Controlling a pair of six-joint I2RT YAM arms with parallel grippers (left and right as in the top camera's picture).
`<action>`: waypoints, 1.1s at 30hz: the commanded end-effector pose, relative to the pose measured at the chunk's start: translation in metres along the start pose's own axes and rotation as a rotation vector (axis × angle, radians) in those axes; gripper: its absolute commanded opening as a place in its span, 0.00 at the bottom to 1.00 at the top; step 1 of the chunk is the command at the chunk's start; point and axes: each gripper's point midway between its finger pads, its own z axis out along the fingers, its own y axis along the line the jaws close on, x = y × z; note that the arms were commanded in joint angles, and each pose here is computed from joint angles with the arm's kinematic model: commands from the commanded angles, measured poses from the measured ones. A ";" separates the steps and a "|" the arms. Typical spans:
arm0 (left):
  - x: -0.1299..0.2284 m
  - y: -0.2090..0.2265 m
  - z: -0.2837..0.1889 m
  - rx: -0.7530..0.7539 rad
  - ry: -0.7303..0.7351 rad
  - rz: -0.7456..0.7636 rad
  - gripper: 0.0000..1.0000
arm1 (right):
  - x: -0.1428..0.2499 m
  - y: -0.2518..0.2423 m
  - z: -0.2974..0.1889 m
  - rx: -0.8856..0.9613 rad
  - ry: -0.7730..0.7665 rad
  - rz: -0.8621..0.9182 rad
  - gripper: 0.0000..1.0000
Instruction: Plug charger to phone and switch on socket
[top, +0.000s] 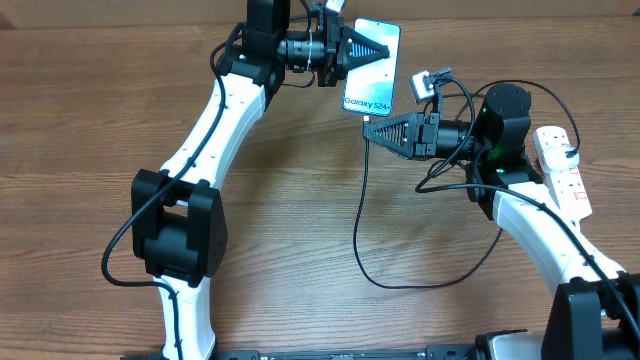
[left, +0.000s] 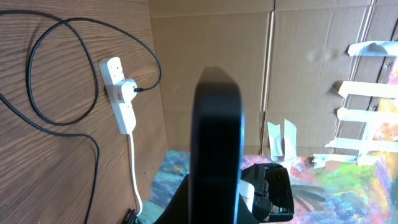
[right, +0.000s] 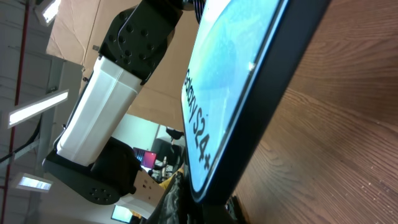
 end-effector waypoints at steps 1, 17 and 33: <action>0.006 -0.021 -0.002 0.021 0.009 0.073 0.04 | -0.002 0.007 0.000 -0.005 -0.005 -0.024 0.04; 0.009 -0.022 0.003 0.022 0.021 0.075 0.04 | -0.008 0.004 0.000 0.013 -0.037 -0.015 0.04; 0.016 -0.024 0.003 0.040 0.057 0.108 0.04 | -0.008 0.004 0.000 0.014 -0.038 0.004 0.04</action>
